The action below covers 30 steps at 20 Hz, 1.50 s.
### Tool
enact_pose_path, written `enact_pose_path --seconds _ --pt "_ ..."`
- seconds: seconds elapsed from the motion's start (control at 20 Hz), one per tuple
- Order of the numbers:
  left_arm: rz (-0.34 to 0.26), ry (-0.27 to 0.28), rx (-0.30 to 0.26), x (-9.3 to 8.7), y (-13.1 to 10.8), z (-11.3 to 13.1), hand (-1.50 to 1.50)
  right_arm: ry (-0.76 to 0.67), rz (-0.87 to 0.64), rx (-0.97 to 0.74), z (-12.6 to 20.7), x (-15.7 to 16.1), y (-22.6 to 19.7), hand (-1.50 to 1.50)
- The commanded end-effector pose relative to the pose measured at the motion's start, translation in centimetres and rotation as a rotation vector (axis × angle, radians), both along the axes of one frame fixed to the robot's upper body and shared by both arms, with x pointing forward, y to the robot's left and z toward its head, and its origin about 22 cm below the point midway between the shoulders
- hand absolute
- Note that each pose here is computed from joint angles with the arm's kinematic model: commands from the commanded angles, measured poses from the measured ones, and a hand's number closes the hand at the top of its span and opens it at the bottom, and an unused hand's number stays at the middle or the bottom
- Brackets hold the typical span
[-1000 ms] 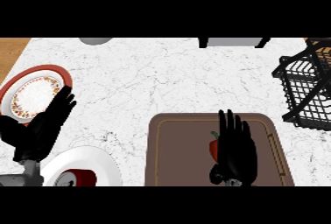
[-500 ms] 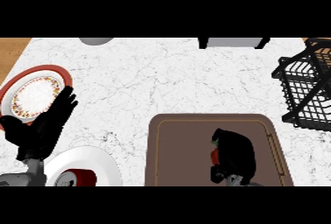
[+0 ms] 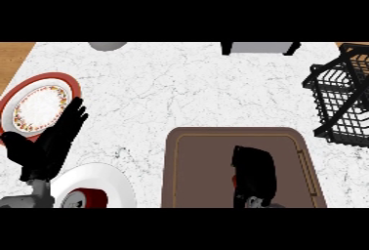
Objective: Pick the bell pepper from the tray and place it in the tiered basket
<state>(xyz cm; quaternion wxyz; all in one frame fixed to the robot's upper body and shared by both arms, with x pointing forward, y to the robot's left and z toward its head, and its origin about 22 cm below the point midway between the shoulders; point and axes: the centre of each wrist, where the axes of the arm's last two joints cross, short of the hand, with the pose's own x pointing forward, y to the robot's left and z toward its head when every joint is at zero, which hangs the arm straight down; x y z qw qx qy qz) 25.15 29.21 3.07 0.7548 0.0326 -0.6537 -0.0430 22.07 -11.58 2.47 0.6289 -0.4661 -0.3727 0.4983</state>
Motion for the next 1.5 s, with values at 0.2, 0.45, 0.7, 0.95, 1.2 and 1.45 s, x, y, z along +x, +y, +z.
enact_pose_path --seconds 0.2,0.45,0.7,0.95,1.2,1.45 --pt "0.054 0.009 -0.007 -0.5 0.7 0.1 0.0 -0.16 0.107 -0.111 2.9 1.4 -14.4 1.5" --pt "0.066 0.013 -0.008 -0.8 1.0 -0.1 0.0 -0.291 0.158 -0.075 5.9 2.5 -19.2 1.5" --pt "0.088 0.025 -0.016 -1.1 1.2 -0.5 0.0 -0.536 0.209 0.184 9.5 3.6 -22.0 1.5" --pt "0.08 0.024 -0.012 -1.0 1.3 -0.2 0.0 -0.661 0.314 0.356 12.9 3.8 -26.3 1.5" --pt "0.089 0.01 -0.005 -1.1 1.8 -0.2 0.0 -0.662 0.414 0.495 15.8 2.8 -32.8 1.5" --pt "0.033 0.0 -0.016 -0.8 0.4 0.0 0.0 -0.629 0.493 0.605 20.9 0.9 -40.3 1.5"
